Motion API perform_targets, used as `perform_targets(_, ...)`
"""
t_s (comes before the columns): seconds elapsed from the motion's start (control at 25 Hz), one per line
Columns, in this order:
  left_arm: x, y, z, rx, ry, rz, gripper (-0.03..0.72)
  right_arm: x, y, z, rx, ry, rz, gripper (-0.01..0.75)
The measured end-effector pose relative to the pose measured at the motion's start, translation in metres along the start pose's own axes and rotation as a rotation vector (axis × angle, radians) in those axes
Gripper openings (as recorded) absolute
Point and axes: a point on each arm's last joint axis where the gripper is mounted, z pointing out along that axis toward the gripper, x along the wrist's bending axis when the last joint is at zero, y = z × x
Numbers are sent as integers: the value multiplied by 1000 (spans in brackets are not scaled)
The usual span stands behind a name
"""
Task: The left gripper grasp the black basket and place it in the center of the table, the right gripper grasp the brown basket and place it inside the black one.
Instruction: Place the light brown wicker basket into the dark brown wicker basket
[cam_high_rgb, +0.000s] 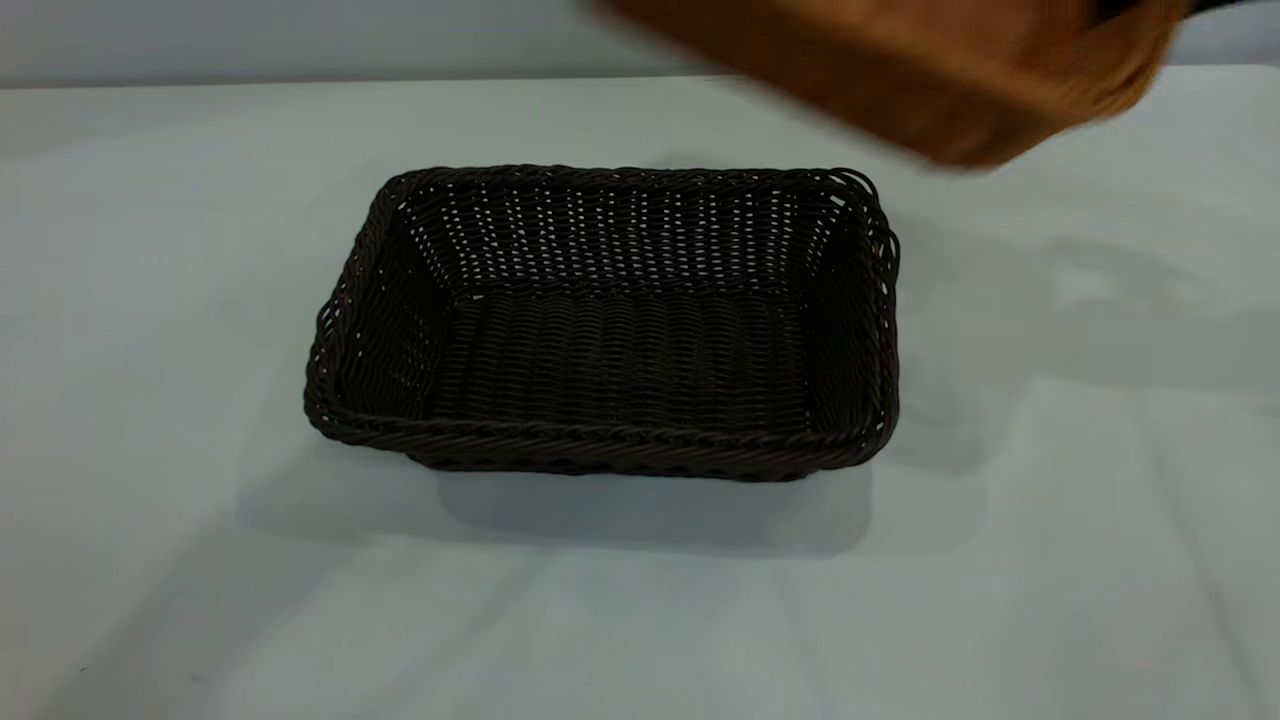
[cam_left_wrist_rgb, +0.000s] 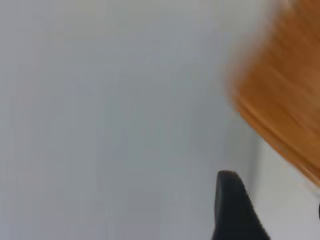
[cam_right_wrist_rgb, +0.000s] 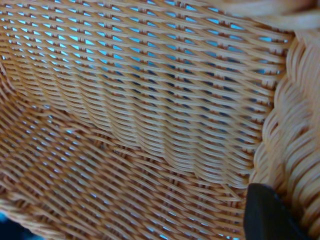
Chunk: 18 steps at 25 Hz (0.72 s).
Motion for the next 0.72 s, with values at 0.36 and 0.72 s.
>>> perform_targets(0.36, 16, 9, -40, -54, 87, -70, 360, 17, -27, 100, 221, -52, -147, 62)
perform_targets(0.72, 12, 6, -40, -22, 39, -79, 360, -5, -24, 129, 188, -141, -206, 78)
